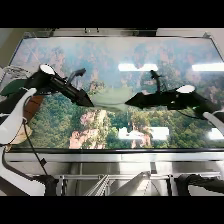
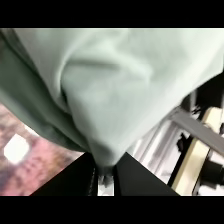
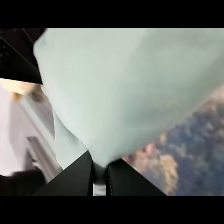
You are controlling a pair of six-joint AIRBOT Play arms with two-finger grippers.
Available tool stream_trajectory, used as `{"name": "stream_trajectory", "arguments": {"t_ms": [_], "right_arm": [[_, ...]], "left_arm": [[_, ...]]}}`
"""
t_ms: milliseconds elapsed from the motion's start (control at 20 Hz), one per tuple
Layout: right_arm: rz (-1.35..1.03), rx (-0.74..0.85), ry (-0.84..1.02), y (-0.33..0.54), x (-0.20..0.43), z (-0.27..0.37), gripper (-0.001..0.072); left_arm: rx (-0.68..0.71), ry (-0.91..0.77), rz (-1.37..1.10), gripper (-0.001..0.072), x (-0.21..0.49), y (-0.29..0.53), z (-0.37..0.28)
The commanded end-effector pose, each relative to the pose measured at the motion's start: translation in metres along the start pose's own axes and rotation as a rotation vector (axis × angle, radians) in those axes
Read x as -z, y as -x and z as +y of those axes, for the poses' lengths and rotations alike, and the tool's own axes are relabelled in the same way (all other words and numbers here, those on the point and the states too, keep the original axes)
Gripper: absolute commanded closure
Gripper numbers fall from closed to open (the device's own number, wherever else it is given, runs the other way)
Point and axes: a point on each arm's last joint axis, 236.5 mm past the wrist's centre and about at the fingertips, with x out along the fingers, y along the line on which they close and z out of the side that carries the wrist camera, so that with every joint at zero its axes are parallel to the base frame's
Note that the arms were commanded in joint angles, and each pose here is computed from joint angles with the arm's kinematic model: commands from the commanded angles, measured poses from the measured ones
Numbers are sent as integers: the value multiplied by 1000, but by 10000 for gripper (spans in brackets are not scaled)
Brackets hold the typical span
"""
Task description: Fold the shirts.
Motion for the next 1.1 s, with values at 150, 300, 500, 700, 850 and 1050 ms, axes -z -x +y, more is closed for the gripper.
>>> {"name": "stream_trajectory", "arguments": {"t_ms": [150, 300, 500, 700, 850, 1050], "right_arm": [[-244, -96, 67, 104, -51, 54, 689], [-187, -96, 43, 88, -32, 47, 688], [-110, -54, -11, 73, -3, 21, 427], [-30, 18, -17, 71, 16, 3, 358], [34, 83, 8, 68, 31, -10, 295], [107, 119, 80, 24, 51, -6, 126]], "left_arm": [[69, -202, -262, 684, -10, 86, -93], [86, -209, -231, 684, 2, 71, -102], [163, -130, -128, 684, 33, 31, -87], [176, -23, -142, 286, 45, 17, -62], [218, 81, -123, -6, 61, 16, -53], [144, 297, -27, -7, 111, 5, -5]]}}
